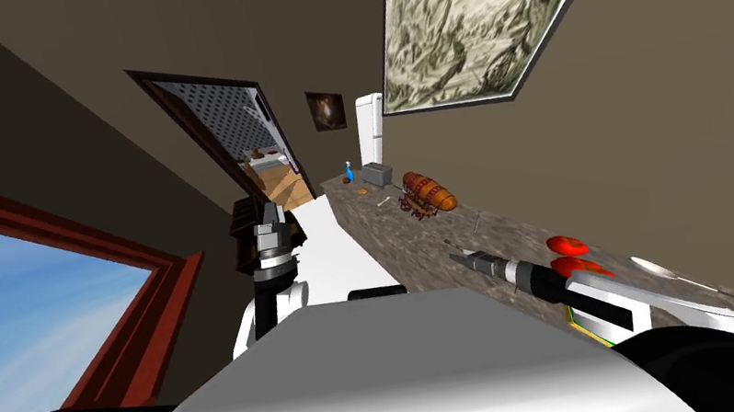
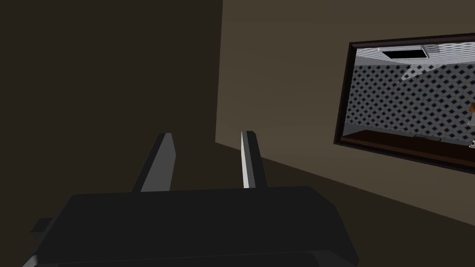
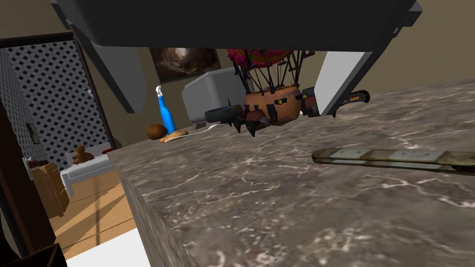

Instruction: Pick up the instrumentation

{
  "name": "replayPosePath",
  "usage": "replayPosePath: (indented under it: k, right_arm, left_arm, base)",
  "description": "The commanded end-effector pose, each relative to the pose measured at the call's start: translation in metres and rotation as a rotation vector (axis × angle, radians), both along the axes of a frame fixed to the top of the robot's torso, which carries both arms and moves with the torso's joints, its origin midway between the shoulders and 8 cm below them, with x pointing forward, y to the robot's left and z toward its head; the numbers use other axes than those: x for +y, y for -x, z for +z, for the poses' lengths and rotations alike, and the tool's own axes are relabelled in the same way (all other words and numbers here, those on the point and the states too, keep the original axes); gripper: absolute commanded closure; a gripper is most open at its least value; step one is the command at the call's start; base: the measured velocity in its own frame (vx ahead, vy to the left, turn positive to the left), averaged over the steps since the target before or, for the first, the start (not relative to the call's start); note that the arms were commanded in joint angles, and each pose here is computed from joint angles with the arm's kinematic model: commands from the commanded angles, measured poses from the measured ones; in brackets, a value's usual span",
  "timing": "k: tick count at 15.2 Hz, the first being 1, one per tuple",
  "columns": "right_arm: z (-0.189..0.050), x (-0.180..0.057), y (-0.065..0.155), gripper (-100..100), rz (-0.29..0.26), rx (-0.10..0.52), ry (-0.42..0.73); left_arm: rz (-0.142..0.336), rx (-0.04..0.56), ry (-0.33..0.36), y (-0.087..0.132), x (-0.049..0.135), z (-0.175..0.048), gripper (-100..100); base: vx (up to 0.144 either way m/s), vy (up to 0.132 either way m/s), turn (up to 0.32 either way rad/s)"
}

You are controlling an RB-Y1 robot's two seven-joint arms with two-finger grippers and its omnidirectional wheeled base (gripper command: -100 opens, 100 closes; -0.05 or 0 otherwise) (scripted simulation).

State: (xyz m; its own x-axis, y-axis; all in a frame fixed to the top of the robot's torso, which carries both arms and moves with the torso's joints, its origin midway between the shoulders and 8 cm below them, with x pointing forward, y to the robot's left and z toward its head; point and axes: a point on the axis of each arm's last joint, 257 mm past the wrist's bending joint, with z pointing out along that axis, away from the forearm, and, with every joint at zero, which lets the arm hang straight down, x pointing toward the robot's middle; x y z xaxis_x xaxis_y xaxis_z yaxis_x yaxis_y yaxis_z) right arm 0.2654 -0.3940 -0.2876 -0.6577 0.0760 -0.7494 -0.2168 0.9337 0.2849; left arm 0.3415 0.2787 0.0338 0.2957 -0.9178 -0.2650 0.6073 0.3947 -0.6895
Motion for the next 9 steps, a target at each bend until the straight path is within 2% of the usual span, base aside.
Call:
replayPosePath:
  k: [1,2,3,4,6,9]
  right_arm:
    - [-0.002,-0.004,0.002,-100,0.014,0.017,0.023]
    - [-0.011,-0.016,0.012,-100,0.024,0.056,0.062]
    - [-0.010,-0.016,0.011,-100,0.036,0.060,0.072]
    - [-0.018,-0.028,0.021,-100,0.039,0.095,0.104]
    - [-0.017,-0.028,0.020,-100,0.059,0.102,0.120]
    - [-0.029,-0.052,0.038,-100,0.088,0.176,0.196]
  left_arm:
    - [0.000,0.000,0.000,0.000,0.000,0.000,0]
    - [0.000,0.000,0.000,0.000,0.000,0.000,0]
    - [0.000,0.000,0.000,0.000,0.000,0.000,0]
    - [0.000,0.000,0.000,0.000,0.000,0.000,0]
    - [0.000,0.000,0.000,0.000,0.000,0.000,0]
    - [0.000,0.000,0.000,0.000,0.000,0.000,0]
  base:
    - [-0.008,-0.021,0.055]
    - [-0.008,-0.017,0.175]
    - [-0.009,-0.021,0.185]
    - [-0.008,-0.027,0.238]
    - [-0.008,-0.027,0.112]
    - [-0.007,-0.022,0.161]
